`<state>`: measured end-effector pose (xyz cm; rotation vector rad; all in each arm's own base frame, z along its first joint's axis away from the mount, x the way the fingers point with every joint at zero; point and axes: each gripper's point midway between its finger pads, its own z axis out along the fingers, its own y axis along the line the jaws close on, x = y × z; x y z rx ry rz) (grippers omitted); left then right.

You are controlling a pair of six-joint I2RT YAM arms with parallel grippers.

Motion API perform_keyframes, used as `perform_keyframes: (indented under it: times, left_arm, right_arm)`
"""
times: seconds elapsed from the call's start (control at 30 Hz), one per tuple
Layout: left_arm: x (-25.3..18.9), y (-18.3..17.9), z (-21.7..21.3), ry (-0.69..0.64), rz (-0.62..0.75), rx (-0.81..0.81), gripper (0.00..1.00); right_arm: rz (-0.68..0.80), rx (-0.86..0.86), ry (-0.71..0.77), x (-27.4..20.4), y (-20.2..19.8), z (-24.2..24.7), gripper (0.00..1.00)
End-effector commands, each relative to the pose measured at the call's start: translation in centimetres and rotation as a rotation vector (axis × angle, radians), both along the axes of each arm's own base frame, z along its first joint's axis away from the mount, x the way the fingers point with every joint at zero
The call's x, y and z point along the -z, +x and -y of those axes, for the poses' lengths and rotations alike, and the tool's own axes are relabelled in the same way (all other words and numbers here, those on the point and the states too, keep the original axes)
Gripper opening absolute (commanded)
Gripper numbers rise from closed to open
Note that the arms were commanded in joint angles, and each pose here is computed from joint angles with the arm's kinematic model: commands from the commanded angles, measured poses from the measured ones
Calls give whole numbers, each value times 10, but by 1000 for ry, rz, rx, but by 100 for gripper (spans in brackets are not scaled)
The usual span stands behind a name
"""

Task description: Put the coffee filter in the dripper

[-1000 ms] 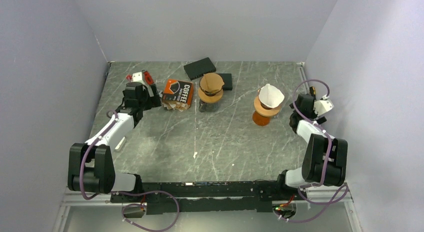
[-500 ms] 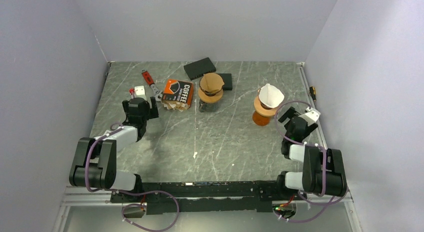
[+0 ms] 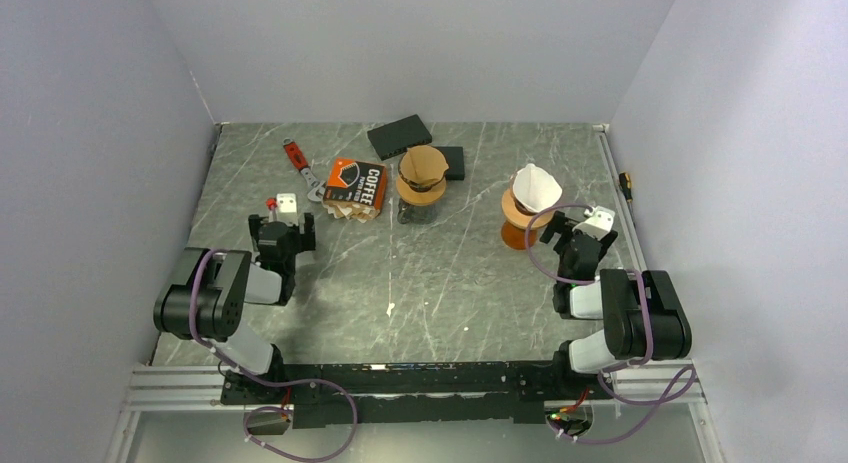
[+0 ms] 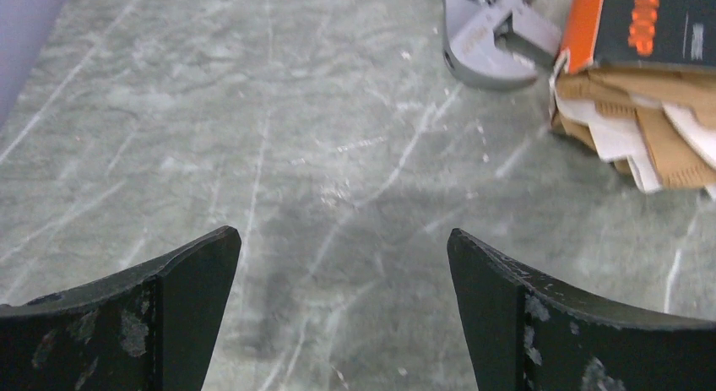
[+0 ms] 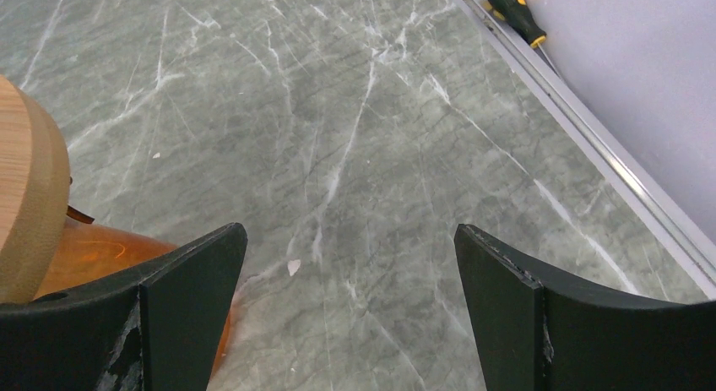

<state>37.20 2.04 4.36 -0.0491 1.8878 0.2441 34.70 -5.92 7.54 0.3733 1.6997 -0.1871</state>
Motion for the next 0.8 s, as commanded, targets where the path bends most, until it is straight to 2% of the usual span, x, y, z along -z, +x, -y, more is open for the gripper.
perform_keyframes:
  times: [0.0,0.03,0.13,0.23,0.33,0.77]
  left_arm:
    - [-18,21,-5,-19,110,21,99]
    - [-14,19,-5,-37,74,14,99]
    - [-19,22,-8,-32,106,5,99]
    - [-14,20,-14,-40,57,-42,99]
    - [-17,22,-15,-40,90,-48,99]
    - [-15,23,-15,-40,69,-45,99]
  right_arm:
    - [86,-11,-27,-25,12,-2,100]
    - [82,-10,-29,-24,13,-1,100]
    - [64,-10,-31,-23,16,-2,100]
    - [55,-8,-38,-22,18,-3,100]
    - [53,-7,-37,-22,18,-3,100]
    - [46,1,-48,-22,18,-2,100]
